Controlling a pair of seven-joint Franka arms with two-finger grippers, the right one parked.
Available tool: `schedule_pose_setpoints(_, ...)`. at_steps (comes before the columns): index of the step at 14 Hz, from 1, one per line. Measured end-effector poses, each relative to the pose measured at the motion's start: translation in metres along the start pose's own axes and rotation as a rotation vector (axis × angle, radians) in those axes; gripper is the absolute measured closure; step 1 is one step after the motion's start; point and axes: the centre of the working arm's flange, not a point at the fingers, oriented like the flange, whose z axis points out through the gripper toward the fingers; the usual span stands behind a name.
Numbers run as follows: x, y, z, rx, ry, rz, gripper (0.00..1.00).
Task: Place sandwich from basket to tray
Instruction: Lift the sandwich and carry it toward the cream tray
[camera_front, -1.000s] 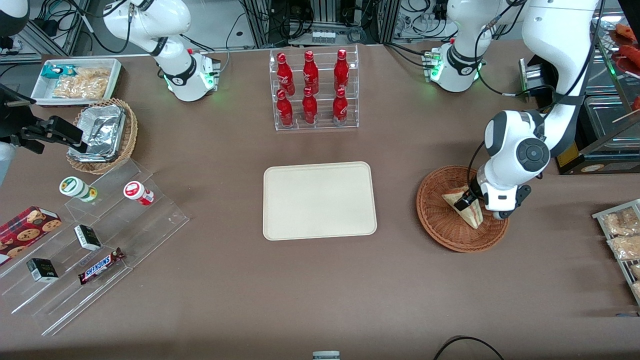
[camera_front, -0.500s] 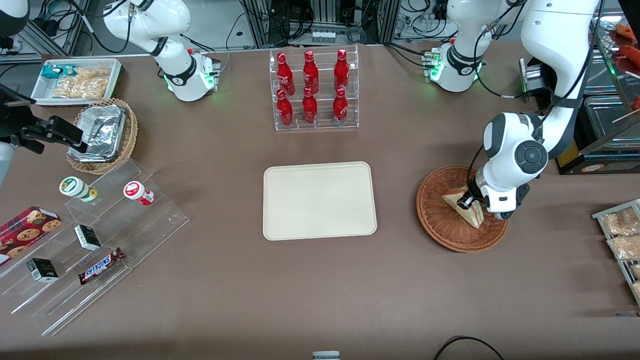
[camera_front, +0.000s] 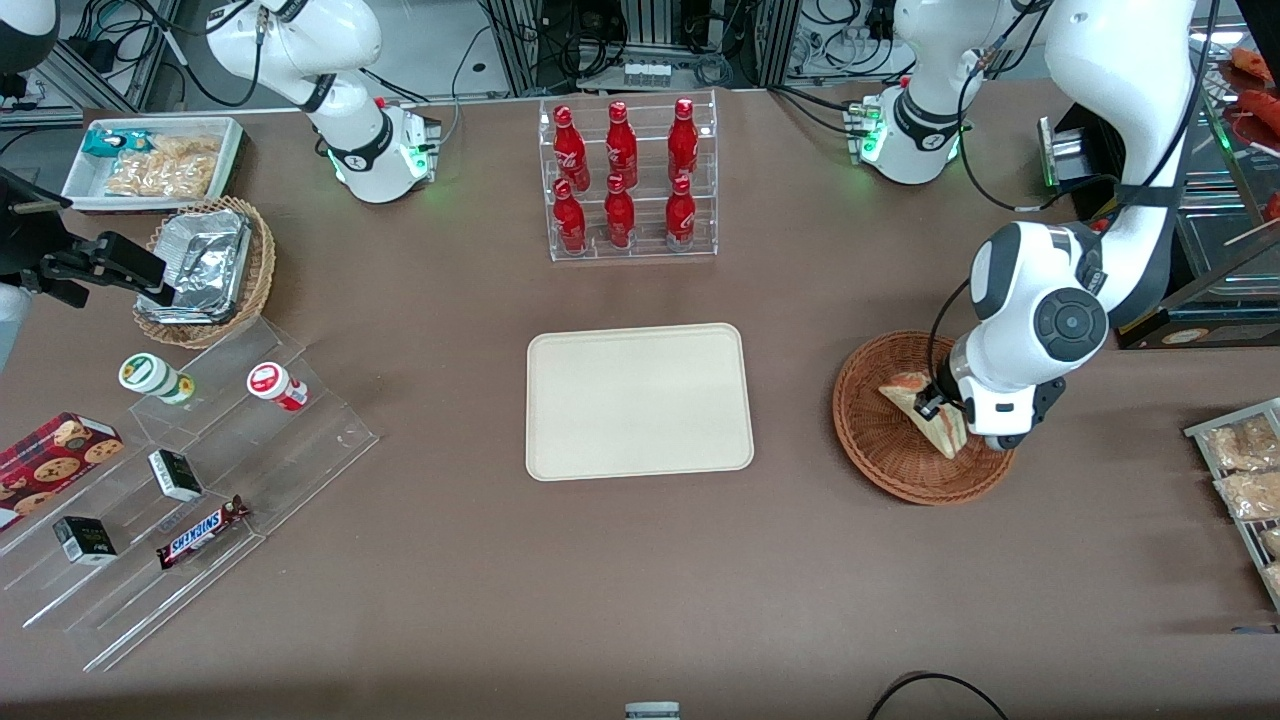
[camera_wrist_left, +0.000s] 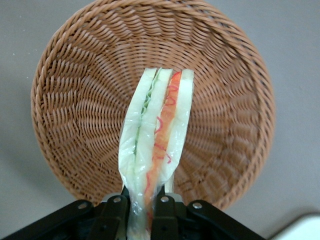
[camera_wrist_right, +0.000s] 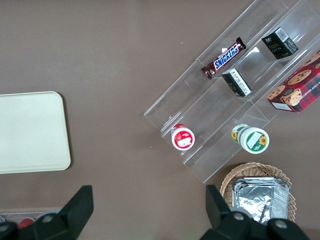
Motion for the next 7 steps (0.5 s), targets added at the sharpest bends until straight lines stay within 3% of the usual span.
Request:
schedule_pose_setpoints(4,-0.040,0.029,-0.016,0.013,-0.018,0.171,0.85)
schedule_pose_setpoints(7,-0.084,0.060,-0.026,-0.010,-0.013,0.263,0.85)
